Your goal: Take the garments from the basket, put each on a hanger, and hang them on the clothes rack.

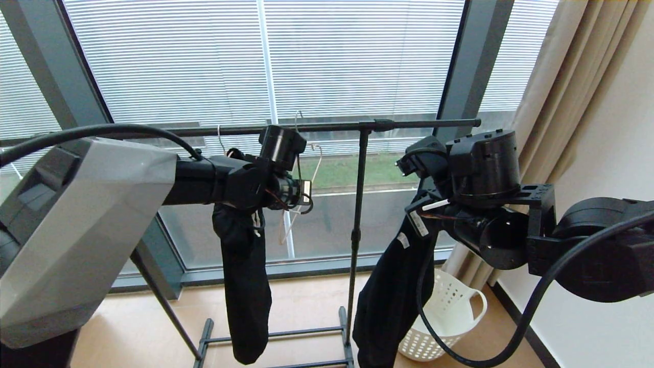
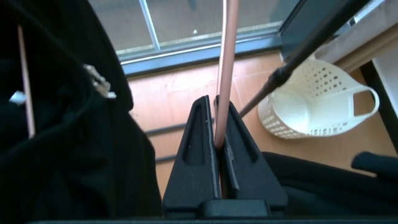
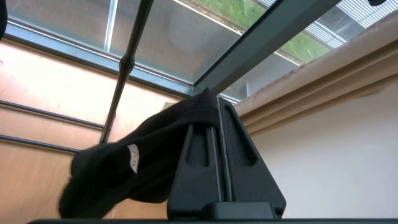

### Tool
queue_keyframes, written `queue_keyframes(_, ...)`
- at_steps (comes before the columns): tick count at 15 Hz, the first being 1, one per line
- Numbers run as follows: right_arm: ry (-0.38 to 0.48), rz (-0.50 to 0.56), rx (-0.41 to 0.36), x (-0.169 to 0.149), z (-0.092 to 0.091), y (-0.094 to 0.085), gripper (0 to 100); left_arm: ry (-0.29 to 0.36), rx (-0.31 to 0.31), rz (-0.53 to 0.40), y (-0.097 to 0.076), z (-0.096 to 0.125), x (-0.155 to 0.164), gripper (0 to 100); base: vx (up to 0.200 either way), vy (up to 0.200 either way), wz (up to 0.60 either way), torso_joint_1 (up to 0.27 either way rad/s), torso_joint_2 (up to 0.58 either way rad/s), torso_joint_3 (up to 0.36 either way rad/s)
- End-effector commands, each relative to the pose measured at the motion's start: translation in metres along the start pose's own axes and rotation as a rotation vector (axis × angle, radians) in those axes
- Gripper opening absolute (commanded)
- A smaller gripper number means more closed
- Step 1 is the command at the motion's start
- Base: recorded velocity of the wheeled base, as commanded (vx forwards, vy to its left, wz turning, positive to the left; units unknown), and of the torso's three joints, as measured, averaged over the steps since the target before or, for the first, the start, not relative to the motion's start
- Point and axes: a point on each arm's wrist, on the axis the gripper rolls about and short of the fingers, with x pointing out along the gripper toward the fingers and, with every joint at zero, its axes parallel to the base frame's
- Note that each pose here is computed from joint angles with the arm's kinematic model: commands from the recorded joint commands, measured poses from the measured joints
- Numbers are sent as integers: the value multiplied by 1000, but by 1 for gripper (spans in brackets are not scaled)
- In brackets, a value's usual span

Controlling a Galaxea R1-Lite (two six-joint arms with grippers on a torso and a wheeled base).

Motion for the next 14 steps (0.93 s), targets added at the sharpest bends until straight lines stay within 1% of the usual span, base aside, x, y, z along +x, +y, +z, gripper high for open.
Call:
queue_keyframes(1,0,0,-1,0,0,0,0,-16,0,-21,-1,5,-37,0,0,0,0,0,0,0)
queue_keyframes(3,1,-2,0,0,0,-1,0,-20,4,-44,-3,0,-62,0,0,0,0,0,0,0)
queue_keyframes(4,3,-3,0,1,-1,-1,0,-33,9,-60,-4,-4,-75,0,0,0,0,0,0,0)
queue_keyframes(6,5,-5,-1,2,-1,0,0,-30,25,-78,-3,-17,-95,0,0,0,0,0,0,0)
queue_keyframes(8,7,-4,-3,1,-2,-1,0,-18,38,-91,7,-45,-120,0,0,0,0,0,0,0)
queue_keyframes(10,8,-4,-4,1,-2,-1,0,-42,55,-117,18,-66,-151,0,0,0,0,0,0,0)
queue_keyframes(12,11,-3,-6,1,-3,0,0,-48,79,-140,28,-87,-176,0,0,0,0,0,0,0)
queue_keyframes(13,18,-2,-11,1,-6,0,0,-24,102,-143,34,-101,-183,0,0,0,0,0,0,0)
queue_keyframes(14,18,-2,-11,0,-6,0,0,-21,108,-143,35,-104,-185,0,0,0,0,0,0,0)
